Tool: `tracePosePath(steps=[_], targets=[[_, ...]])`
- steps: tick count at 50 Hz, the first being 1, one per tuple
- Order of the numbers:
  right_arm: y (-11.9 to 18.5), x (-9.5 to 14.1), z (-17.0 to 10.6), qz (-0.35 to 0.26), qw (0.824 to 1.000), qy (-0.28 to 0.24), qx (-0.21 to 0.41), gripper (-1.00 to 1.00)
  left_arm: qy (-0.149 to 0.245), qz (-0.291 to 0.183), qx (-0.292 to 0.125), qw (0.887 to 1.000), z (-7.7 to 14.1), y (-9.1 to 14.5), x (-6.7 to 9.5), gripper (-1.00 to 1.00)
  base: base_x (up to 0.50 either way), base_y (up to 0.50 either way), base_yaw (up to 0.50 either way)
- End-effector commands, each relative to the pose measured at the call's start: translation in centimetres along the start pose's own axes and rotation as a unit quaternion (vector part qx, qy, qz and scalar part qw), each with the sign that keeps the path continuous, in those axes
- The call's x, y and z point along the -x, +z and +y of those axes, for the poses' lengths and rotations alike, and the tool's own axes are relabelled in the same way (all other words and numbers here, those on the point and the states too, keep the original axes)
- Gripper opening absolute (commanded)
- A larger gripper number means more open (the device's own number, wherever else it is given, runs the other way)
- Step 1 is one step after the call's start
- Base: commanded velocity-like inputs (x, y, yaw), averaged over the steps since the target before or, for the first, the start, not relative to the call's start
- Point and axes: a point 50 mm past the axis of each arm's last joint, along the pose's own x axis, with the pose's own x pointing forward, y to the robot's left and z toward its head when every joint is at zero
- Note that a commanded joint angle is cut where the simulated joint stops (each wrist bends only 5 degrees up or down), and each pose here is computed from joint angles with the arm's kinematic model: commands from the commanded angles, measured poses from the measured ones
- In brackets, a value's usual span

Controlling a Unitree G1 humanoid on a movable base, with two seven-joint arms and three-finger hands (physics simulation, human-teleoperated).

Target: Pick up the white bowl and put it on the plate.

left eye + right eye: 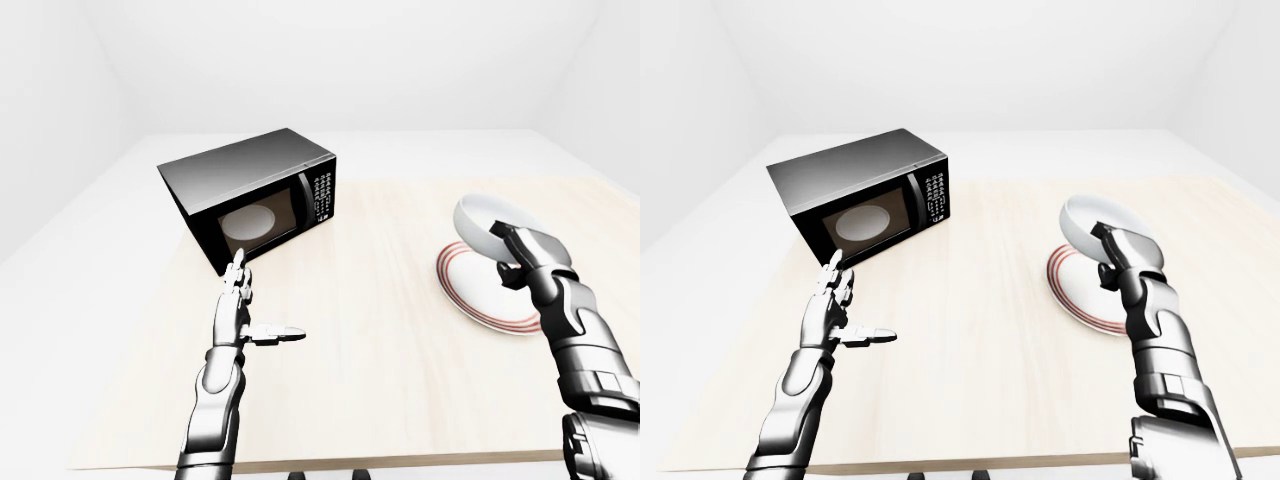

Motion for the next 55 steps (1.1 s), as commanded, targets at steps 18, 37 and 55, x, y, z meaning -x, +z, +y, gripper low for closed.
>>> tracePosePath(steps=[18, 37, 55], targets=[[-3.0, 0.5, 0.0, 0.047, 0.999, -0.022, 0.018, -1.0, 0.0, 0.0, 0.0, 1.0, 0.0, 0.0, 0.0, 1.0, 0.0, 0.0, 0.0], [-4.2, 0.7, 0.9, 0.072, 0.997, -0.013, 0.02, -1.0, 0.0, 0.0, 0.0, 1.0, 0.0, 0.0, 0.0, 1.0, 0.0, 0.0, 0.0], [-5.1, 0.6, 1.8, 0.096, 0.995, -0.006, 0.028, -1.0, 0.0, 0.0, 0.0, 1.0, 0.0, 0.0, 0.0, 1.0, 0.0, 0.0, 0.0]])
